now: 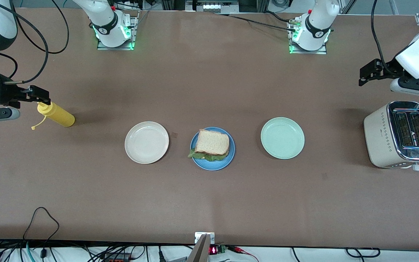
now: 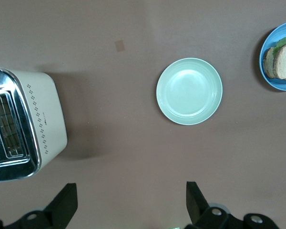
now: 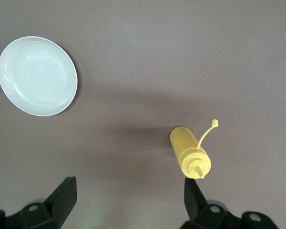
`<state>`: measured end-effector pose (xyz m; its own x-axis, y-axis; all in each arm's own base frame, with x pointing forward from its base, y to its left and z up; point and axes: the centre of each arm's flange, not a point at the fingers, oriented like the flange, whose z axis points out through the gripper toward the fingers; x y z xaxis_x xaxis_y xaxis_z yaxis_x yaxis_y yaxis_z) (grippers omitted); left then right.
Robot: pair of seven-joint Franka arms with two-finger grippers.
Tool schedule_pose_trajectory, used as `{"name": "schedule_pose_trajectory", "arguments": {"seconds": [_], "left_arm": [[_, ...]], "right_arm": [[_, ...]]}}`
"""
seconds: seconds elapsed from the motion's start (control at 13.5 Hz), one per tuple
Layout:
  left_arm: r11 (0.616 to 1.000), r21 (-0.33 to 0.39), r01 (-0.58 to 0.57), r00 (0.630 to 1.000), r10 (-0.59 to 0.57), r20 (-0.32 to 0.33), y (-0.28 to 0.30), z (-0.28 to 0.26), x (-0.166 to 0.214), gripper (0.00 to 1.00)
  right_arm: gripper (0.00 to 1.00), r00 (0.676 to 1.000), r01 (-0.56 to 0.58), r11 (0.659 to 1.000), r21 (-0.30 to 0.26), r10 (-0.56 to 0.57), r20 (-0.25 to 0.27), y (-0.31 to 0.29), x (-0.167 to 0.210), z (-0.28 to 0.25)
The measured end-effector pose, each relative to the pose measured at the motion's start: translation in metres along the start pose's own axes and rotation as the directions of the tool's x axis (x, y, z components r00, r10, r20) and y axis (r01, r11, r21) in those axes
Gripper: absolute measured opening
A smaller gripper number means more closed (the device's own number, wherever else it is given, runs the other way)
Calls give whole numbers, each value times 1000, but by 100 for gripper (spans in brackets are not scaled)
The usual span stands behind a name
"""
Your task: Make sandwich in blue plate with both arms
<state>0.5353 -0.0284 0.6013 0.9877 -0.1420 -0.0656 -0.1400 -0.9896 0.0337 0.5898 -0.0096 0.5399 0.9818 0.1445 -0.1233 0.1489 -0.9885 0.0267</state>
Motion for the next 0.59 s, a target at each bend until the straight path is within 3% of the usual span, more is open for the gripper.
{"name": "schedule_pose_trajectory", "arguments": {"seconds": [0.59], "left_arm": [[1000, -7, 11, 1000, -11, 12, 0, 1, -1, 100]], "right_arm": [[100, 1000, 0, 1000, -2, 0, -12, 0, 1, -1]]}}
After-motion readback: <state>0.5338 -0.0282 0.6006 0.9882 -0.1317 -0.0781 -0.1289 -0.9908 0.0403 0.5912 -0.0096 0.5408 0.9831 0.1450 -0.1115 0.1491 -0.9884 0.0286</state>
